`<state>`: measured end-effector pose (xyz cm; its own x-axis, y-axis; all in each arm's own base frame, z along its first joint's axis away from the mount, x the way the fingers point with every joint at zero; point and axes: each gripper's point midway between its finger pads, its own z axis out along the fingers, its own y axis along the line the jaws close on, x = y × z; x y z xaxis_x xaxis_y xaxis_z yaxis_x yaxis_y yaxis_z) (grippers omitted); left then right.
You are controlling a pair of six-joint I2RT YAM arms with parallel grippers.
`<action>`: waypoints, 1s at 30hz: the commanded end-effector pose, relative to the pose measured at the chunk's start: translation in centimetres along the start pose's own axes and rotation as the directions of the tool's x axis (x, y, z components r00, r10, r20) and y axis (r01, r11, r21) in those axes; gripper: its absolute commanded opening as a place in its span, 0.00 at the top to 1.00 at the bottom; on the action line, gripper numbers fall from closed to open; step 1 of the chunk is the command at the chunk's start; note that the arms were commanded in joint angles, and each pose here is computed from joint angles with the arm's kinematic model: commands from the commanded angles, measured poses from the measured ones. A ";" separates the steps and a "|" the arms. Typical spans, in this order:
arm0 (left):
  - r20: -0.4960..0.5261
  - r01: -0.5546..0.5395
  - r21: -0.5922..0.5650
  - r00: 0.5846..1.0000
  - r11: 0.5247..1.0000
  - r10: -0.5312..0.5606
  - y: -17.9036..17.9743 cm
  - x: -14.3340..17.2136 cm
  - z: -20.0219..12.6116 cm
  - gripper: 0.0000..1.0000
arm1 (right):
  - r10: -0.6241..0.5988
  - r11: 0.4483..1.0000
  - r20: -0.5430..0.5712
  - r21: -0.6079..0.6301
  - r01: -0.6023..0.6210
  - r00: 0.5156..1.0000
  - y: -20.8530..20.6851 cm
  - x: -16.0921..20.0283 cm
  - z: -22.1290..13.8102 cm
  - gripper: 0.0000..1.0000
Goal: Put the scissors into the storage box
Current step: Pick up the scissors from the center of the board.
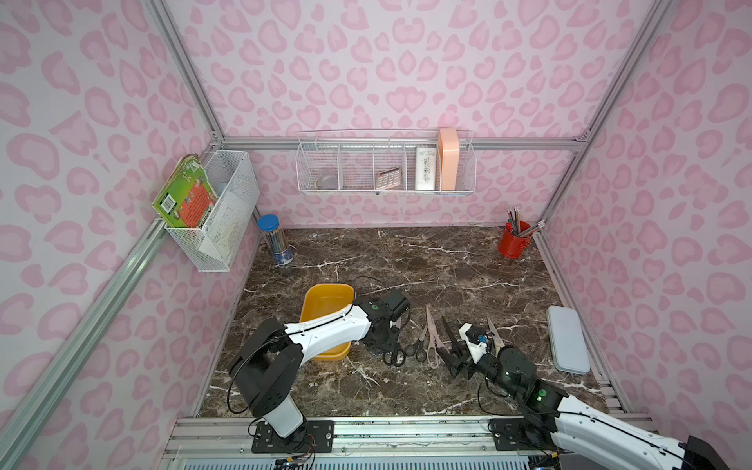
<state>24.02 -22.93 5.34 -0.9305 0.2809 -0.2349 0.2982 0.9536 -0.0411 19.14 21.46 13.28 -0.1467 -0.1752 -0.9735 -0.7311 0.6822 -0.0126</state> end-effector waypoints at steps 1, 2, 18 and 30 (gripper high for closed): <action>-0.001 0.030 -0.031 1.000 0.999 -0.030 1.1 0.2 -0.3 0.60 | -0.017 0.999 -0.003 -0.035 0.016 1.000 0.8 -0.5 0.6 0.05; -0.004 0.031 -0.032 0.999 0.999 -0.031 1.4 0.2 -0.2 0.60 | -0.020 0.999 -0.013 -0.033 0.019 1.000 0.8 -0.4 0.7 0.05; -0.046 -0.001 0.015 0.999 1.000 0.001 1.5 -0.3 2.1 0.61 | -0.027 0.999 0.052 0.035 0.025 0.998 0.0 -1.3 -0.3 0.05; -0.081 0.023 -0.018 0.996 1.000 -0.024 1.7 0.2 4.5 0.78 | -0.040 0.999 -0.007 -0.003 0.040 0.999 0.7 -0.5 0.7 0.05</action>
<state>25.46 -21.80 1.45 -0.9474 0.2739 -0.1655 0.2825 0.9588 -0.0304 18.99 21.98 12.65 -0.1378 -0.2251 -0.9645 -0.7305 0.6807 -0.0545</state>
